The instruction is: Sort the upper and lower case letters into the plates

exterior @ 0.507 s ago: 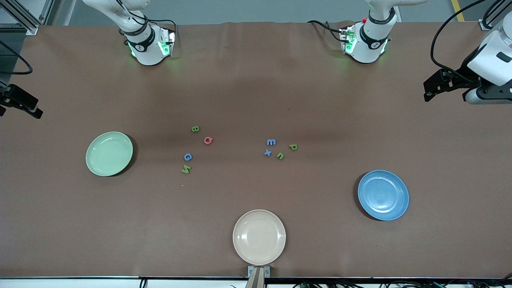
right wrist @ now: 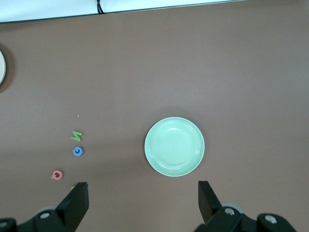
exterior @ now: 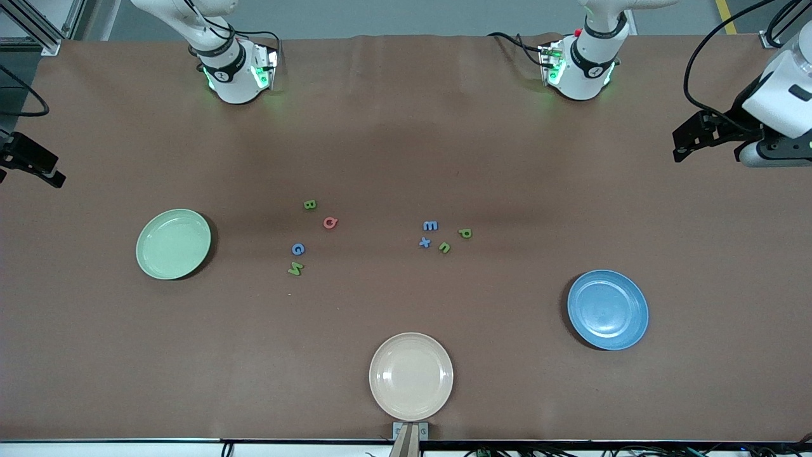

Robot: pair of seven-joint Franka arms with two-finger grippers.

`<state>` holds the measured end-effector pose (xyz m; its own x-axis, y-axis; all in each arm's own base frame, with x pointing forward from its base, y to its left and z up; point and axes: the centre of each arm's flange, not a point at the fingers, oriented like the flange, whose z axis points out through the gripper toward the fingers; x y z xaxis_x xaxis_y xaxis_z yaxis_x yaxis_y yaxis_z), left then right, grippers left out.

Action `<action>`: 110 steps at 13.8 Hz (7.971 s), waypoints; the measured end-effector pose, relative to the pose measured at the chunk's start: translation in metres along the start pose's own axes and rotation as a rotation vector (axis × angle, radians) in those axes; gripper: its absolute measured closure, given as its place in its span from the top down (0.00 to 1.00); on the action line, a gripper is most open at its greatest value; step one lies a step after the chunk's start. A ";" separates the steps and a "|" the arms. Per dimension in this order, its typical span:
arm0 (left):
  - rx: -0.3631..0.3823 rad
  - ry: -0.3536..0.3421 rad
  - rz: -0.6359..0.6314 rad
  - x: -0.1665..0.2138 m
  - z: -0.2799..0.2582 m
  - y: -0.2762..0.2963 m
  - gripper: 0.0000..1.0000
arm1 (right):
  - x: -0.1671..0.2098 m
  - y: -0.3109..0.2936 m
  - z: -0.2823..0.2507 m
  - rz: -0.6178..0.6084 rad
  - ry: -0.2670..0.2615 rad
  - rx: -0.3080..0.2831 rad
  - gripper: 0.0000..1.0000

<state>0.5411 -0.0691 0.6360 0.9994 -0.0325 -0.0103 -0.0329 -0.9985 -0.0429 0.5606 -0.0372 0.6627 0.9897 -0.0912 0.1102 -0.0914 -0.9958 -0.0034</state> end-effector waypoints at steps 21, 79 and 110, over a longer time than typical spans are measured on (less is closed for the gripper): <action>-0.026 -0.079 -0.431 0.006 0.344 0.303 1.00 | -0.006 -0.182 0.327 -0.247 -0.147 0.018 1.00; -0.096 0.136 -0.486 0.105 0.389 0.169 1.00 | -0.003 0.027 0.387 -0.127 -0.314 0.035 0.35; -0.047 0.160 -0.872 0.056 0.401 0.328 0.27 | -0.072 -0.270 0.436 0.077 -0.221 -0.038 1.00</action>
<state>0.5823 -0.3811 0.2207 0.6578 0.7387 0.1467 0.7379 -0.6712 0.0711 0.5617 0.2350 0.2225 0.9793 -0.1708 -0.1090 -0.1680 -0.9852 0.0346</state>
